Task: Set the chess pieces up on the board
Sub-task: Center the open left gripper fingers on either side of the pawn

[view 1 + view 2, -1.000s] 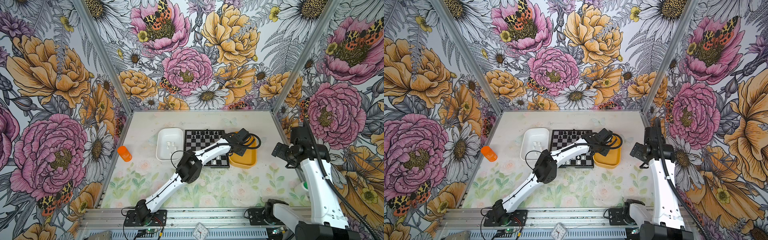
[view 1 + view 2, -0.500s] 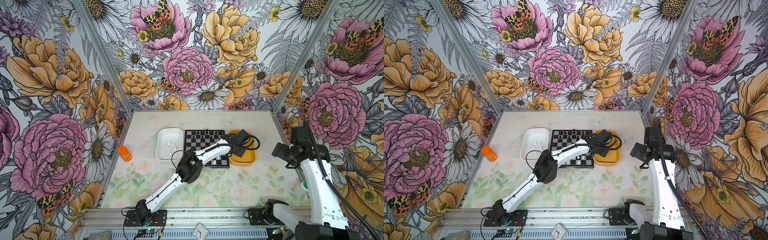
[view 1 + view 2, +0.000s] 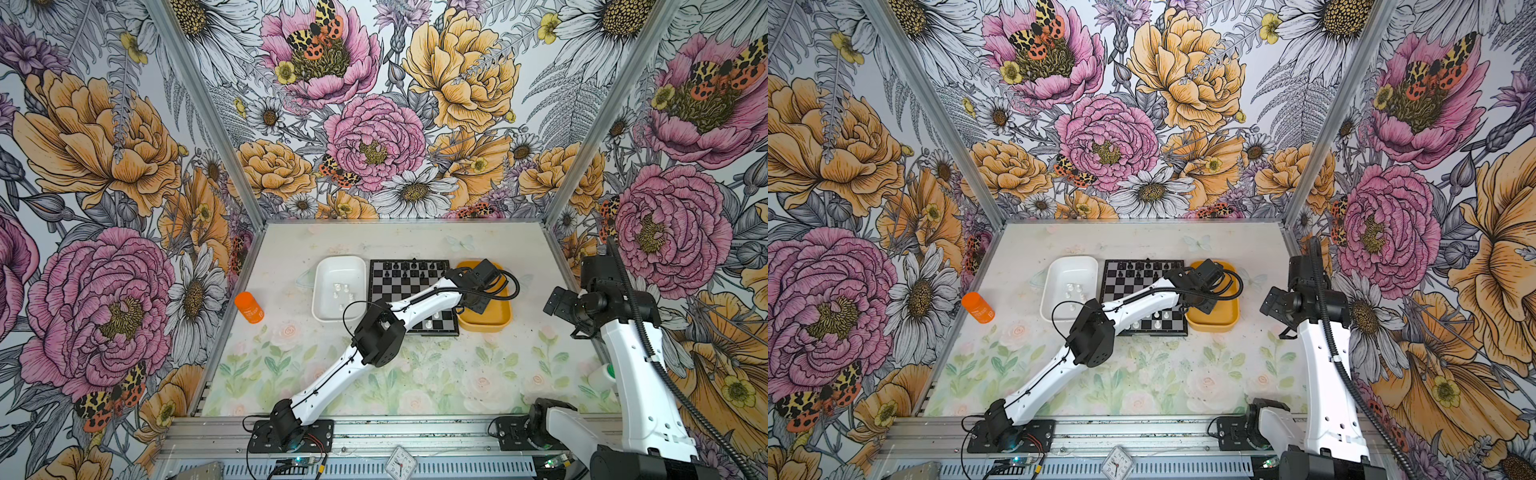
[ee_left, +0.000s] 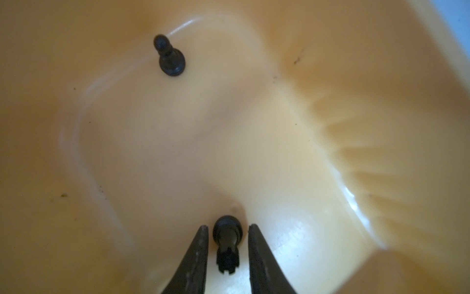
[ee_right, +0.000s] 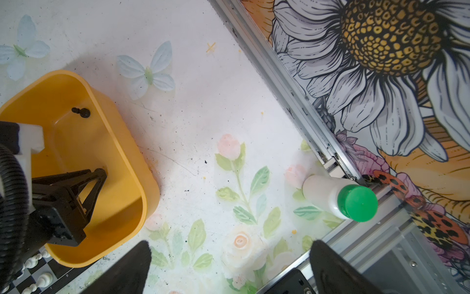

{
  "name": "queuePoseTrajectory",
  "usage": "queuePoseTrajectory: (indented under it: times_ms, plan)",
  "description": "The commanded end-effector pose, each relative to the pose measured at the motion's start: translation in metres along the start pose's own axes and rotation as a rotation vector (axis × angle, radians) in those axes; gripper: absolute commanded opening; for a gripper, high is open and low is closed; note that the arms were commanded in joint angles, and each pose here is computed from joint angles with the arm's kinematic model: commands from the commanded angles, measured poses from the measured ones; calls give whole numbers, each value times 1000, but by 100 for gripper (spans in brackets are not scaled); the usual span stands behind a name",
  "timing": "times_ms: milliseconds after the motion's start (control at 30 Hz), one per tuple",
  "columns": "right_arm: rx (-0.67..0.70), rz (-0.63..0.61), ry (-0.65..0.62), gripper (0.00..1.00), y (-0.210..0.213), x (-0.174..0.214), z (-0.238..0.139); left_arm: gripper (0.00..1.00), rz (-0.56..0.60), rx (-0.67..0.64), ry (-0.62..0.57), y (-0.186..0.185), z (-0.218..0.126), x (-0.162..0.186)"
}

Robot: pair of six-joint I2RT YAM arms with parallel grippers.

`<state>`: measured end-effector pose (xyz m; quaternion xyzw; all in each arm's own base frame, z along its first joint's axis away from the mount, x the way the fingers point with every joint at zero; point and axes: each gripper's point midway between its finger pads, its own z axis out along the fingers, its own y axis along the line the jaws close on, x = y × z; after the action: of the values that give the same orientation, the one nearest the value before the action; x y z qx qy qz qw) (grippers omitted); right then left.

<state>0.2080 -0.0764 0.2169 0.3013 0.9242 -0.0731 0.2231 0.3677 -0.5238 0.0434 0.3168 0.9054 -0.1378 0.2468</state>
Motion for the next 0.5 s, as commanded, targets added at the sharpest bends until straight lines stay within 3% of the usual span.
queuePoseTrajectory:
  times_ms: [0,467]
  plan:
    - [-1,3,-31,100,-2,-4,-3,29,17,-16,-81,2,-30,-29]
    - [-10,2,-24,100,-1,-1,-2,29,32,-24,-96,1,-41,-34]
